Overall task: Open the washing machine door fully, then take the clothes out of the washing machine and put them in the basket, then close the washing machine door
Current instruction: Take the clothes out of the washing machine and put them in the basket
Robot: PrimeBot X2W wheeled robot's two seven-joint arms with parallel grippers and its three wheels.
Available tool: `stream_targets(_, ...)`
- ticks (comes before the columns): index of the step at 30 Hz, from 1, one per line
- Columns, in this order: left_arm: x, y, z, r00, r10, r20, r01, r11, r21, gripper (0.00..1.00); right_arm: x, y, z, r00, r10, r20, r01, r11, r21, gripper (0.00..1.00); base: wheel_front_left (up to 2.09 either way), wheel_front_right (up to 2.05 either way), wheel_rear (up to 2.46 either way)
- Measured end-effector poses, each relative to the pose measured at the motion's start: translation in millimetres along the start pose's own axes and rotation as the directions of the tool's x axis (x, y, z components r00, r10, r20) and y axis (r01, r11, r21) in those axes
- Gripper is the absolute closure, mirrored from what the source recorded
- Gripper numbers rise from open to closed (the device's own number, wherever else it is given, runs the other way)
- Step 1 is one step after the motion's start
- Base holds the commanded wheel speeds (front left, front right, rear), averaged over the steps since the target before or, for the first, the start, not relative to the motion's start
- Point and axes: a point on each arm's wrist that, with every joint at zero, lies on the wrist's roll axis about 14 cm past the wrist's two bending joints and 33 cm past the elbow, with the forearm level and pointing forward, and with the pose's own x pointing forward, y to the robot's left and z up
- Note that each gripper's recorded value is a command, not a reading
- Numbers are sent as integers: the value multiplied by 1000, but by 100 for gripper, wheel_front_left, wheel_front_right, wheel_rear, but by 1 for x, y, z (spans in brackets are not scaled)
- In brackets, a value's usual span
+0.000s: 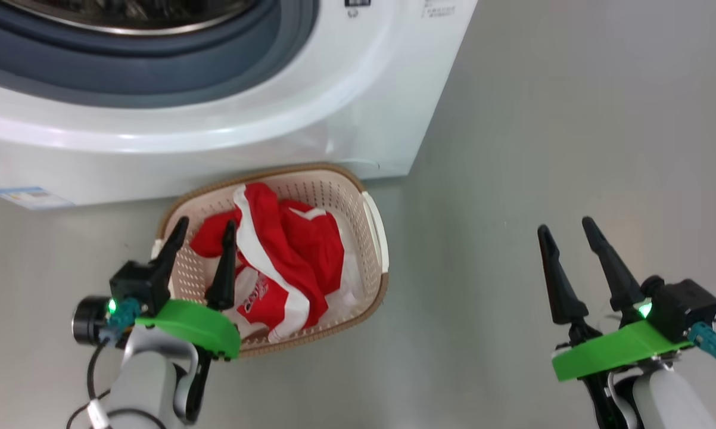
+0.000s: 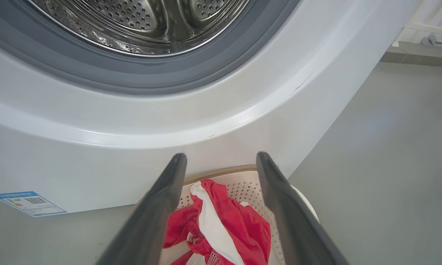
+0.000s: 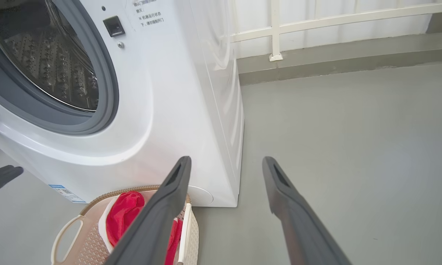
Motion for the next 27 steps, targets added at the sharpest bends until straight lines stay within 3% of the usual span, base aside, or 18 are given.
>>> stream_targets(27,-101,16,63,975,75,210,-79,997,8,0,-70,8,22,998,19,51,-18,1000,-12,0,0,0,0)
